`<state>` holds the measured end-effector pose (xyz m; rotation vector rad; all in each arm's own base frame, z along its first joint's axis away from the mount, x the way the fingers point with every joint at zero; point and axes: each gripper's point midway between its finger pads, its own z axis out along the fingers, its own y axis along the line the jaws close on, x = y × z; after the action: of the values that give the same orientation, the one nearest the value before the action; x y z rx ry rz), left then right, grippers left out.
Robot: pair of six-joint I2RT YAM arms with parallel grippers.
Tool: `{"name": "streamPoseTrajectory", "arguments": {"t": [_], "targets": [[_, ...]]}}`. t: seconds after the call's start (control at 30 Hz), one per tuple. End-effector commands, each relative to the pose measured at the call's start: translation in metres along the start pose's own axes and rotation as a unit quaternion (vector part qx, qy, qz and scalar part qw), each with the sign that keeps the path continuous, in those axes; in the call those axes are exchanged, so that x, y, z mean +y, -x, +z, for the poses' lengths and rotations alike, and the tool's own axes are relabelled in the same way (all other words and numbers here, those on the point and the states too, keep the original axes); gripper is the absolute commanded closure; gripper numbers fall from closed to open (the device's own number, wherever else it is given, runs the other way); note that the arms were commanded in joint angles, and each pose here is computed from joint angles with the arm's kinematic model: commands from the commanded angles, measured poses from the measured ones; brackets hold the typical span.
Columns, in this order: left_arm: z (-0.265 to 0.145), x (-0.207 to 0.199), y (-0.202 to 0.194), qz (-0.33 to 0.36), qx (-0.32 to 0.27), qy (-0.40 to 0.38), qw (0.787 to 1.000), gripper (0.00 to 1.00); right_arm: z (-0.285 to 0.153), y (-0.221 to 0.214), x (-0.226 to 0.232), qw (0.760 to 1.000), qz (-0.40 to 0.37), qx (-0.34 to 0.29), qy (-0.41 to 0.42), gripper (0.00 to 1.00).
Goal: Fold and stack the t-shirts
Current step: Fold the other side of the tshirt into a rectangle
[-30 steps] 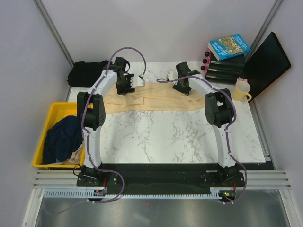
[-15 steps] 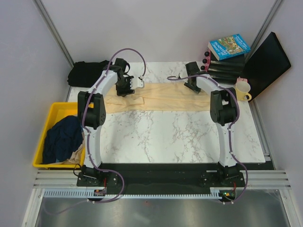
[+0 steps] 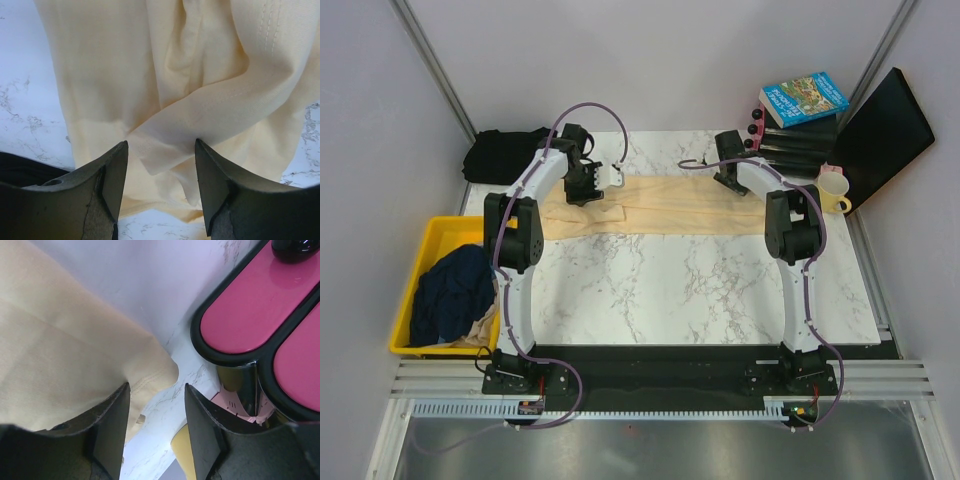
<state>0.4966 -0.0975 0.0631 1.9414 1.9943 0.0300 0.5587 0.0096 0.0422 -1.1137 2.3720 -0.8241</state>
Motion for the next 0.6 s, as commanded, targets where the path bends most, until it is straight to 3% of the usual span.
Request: {"name": "streamPoseTrajectory", "arguments": {"t": [0.0, 0.13, 0.23, 0.43, 0.57], "targets": [[-0.018, 0.004, 0.011, 0.011, -0.025, 0.007, 1.000, 0.37, -0.036, 0.023, -0.038, 0.998, 0.019, -0.042, -0.033, 0.44], [-0.016, 0.003, 0.014, 0.015, -0.034, 0.001, 0.999, 0.39, -0.045, 0.031, -0.044, 0.998, 0.018, -0.054, -0.034, 0.44], [-0.013, 0.001, 0.015, 0.014, -0.038, -0.008, 0.999, 0.52, -0.049, 0.035, -0.047, 0.997, 0.017, -0.059, -0.038, 0.44], [-0.008, -0.007, 0.012, 0.011, -0.033, -0.028, 0.999, 0.98, -0.051, 0.039, -0.048, 0.997, 0.014, -0.065, -0.038, 0.44], [-0.012, -0.005, 0.012, 0.010, -0.032, -0.025, 0.999, 0.98, -0.051, 0.041, -0.043, 0.997, 0.012, -0.068, -0.032, 0.44]]}}
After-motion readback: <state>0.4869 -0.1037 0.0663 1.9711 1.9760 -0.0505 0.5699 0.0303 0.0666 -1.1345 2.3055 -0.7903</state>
